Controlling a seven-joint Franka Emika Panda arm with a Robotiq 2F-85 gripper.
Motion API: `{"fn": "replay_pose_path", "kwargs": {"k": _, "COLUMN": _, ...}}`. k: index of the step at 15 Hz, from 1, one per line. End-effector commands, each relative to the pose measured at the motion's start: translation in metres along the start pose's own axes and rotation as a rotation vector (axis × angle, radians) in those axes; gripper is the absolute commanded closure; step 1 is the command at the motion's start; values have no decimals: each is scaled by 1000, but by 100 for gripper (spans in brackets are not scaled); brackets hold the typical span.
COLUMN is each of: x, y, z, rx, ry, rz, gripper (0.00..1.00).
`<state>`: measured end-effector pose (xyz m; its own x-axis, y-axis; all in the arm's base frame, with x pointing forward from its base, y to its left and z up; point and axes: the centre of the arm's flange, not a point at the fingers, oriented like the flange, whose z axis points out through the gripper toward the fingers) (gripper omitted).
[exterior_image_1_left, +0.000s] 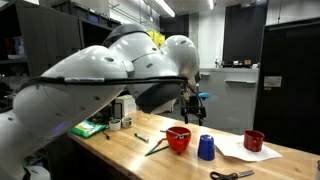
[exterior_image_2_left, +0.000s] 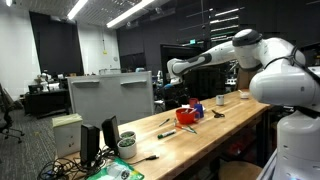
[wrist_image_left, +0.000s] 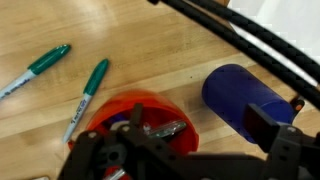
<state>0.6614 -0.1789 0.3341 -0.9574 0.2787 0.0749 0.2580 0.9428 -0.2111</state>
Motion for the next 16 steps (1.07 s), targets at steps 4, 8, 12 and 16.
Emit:
{"fn": "replay_pose_path", "kwargs": {"k": 4, "x": 23, "y": -20, "z": 8, "rx": 3, "ry": 12, "rz": -37, "gripper": 0}}
{"fn": "replay_pose_path", "kwargs": {"k": 8, "x": 24, "y": -18, "z": 16, "rx": 7, "ry": 29, "rz": -46, "gripper": 0}}
{"fn": "replay_pose_path", "kwargs": {"k": 12, "x": 21, "y": -11, "z": 23, "rx": 21, "ry": 45, "rz": -56, "gripper": 0}}
{"fn": "replay_pose_path", "kwargs": {"k": 16, "x": 20, "y": -11, "z": 31, "rx": 26, "ry": 67, "rz": -60, "gripper": 0}}
